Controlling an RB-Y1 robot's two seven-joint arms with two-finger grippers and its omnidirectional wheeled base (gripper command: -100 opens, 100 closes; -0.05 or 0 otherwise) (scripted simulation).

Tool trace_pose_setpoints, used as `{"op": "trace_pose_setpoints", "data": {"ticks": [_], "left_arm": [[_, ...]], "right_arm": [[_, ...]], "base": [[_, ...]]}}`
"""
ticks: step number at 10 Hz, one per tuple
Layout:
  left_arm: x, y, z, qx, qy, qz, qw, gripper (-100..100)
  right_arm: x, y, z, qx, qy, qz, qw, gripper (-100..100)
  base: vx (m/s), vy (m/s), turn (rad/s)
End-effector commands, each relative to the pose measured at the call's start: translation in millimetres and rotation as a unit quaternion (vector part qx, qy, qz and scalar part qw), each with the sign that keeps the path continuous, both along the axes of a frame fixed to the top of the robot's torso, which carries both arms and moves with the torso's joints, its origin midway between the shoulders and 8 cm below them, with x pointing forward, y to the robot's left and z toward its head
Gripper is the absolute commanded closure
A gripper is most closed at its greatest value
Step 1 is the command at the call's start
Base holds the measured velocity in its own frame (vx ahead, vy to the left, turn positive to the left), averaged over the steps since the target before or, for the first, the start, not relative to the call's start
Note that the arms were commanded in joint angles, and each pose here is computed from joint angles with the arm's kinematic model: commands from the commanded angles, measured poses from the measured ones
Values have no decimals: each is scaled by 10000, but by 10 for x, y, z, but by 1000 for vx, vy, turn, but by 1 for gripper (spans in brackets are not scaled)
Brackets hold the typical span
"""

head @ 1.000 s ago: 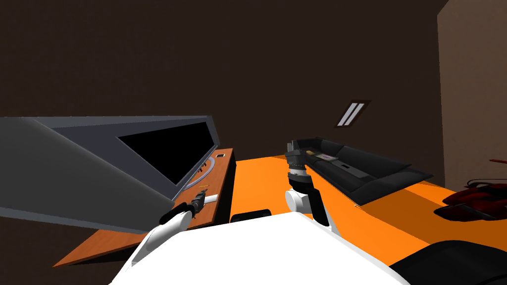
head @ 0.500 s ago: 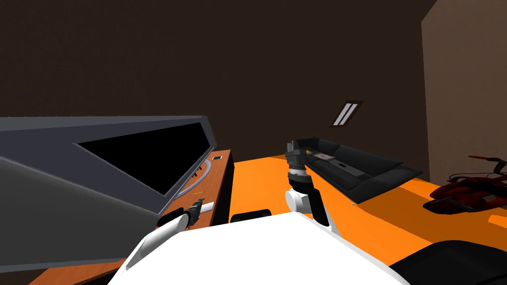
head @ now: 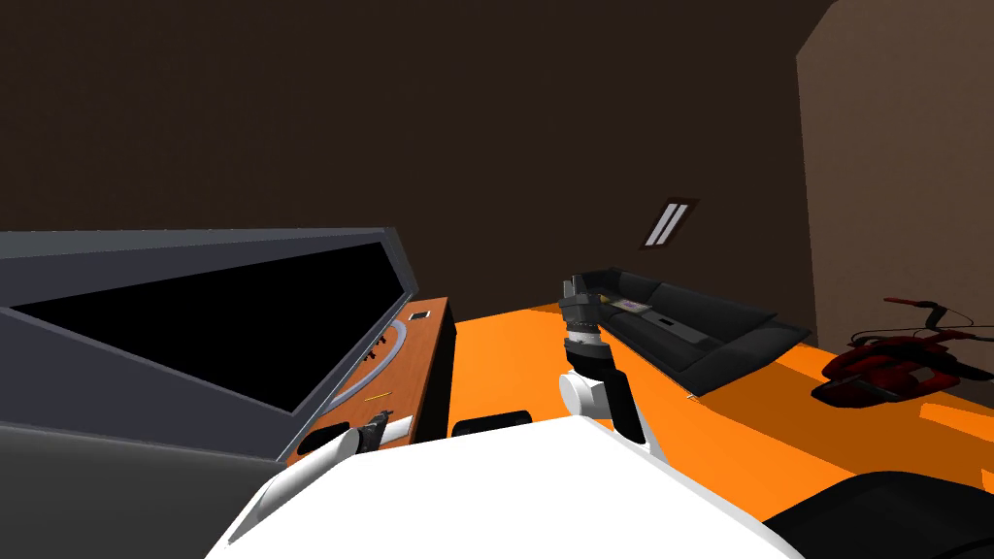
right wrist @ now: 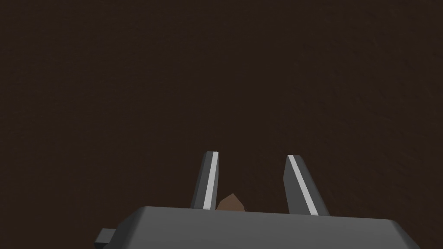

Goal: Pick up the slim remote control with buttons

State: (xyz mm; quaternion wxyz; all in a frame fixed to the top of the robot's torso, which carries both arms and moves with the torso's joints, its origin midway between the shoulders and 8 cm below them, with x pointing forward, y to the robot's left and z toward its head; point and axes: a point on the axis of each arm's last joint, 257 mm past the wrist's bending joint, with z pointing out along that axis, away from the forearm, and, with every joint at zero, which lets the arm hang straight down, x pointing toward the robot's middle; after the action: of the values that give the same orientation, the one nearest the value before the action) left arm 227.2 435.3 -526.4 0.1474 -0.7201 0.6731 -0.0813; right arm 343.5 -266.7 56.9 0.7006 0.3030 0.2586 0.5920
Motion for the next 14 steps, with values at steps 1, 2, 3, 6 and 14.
{"op": "trace_pose_setpoints", "data": {"ticks": [1,2,3,6,14], "left_arm": [[-142,-7,-71,-73,250,-10,9997,-100],[-320,12,-152,-154,518,-9,9985,-100],[-321,12,-153,-155,520,-9,9985,-100],[-760,34,-313,-389,1146,-7,9926,-100],[-895,-86,-540,-503,1374,32,9892,-100]], "right_arm": [[0,0,0,0,0,0,10000,0],[0,0,0,0,0,0,10000,0],[0,0,0,0,0,0,10000,0],[0,0,0,0,0,0,10000,0],[0,0,0,1,-1,0,10000,0]], "base": [[118,36,-42],[95,31,-72],[61,23,-33],[96,49,-85],[22,8,-18]]}}
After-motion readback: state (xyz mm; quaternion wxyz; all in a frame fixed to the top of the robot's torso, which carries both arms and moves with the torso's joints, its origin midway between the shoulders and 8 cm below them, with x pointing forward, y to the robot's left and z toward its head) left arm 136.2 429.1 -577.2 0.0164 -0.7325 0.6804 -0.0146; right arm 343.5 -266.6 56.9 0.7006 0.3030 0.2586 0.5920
